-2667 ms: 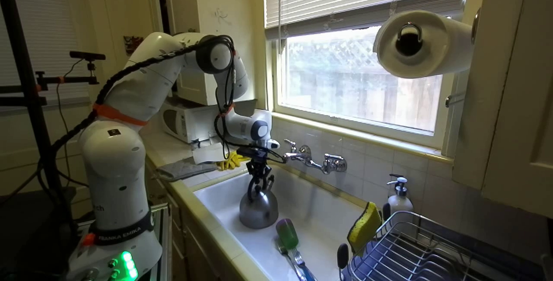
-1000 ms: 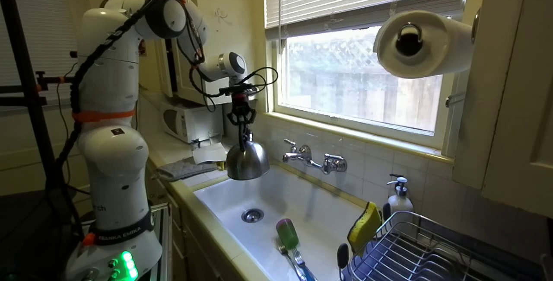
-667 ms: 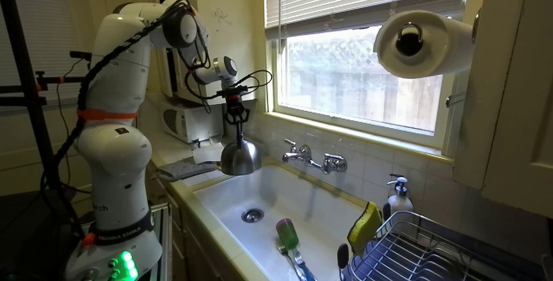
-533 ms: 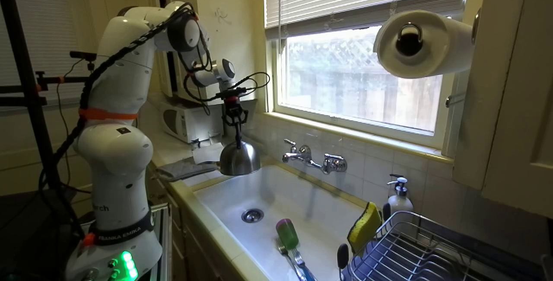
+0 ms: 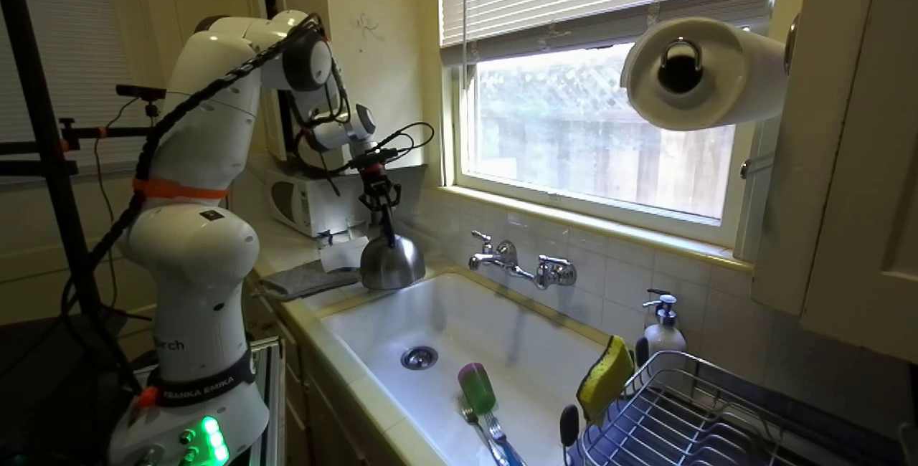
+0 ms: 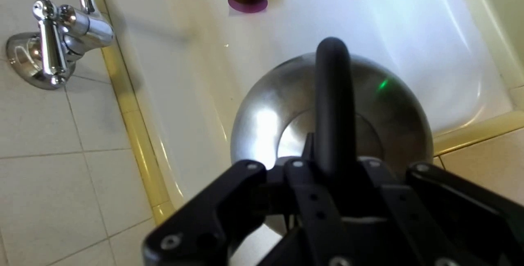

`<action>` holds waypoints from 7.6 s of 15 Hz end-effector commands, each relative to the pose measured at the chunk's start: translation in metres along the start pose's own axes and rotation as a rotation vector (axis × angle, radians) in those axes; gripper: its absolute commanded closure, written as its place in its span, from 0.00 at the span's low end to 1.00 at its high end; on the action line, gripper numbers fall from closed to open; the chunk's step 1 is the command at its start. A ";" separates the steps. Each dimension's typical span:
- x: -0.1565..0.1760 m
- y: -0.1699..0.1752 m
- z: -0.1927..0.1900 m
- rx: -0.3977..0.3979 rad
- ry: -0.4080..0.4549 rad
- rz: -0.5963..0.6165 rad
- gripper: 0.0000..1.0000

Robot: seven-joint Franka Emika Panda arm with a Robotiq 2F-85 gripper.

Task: Remove the kettle from the sink and place it on the left side of the counter.

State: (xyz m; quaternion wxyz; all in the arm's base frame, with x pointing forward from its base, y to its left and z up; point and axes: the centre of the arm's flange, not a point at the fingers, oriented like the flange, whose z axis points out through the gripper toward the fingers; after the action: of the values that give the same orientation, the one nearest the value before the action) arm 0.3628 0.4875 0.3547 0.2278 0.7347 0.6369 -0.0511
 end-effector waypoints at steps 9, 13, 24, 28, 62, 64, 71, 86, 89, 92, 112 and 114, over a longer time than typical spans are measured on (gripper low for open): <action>-0.079 -0.067 -0.009 -0.110 0.166 0.278 0.97; -0.081 -0.082 -0.012 -0.156 0.223 0.271 0.97; -0.065 -0.082 -0.021 -0.213 0.241 -0.042 0.97; -0.051 -0.077 -0.012 -0.180 0.204 -0.184 0.97; 0.010 -0.190 -0.062 -0.360 0.408 0.139 0.97; 0.016 -0.182 -0.052 -0.331 0.413 0.142 0.97; 0.041 -0.172 -0.026 -0.286 0.356 0.082 0.97; 0.069 -0.195 -0.048 -0.411 0.427 -0.220 0.97; 0.056 -0.199 -0.051 -0.420 0.391 -0.188 0.97; 0.044 -0.202 -0.052 -0.442 0.355 -0.154 0.97; -0.002 -0.189 -0.013 -0.543 0.193 0.093 0.97; 0.004 -0.188 -0.010 -0.554 0.190 0.099 0.97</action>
State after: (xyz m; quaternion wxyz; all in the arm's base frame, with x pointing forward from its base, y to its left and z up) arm 0.1786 0.5108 0.3112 0.3541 0.6819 0.6141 0.1803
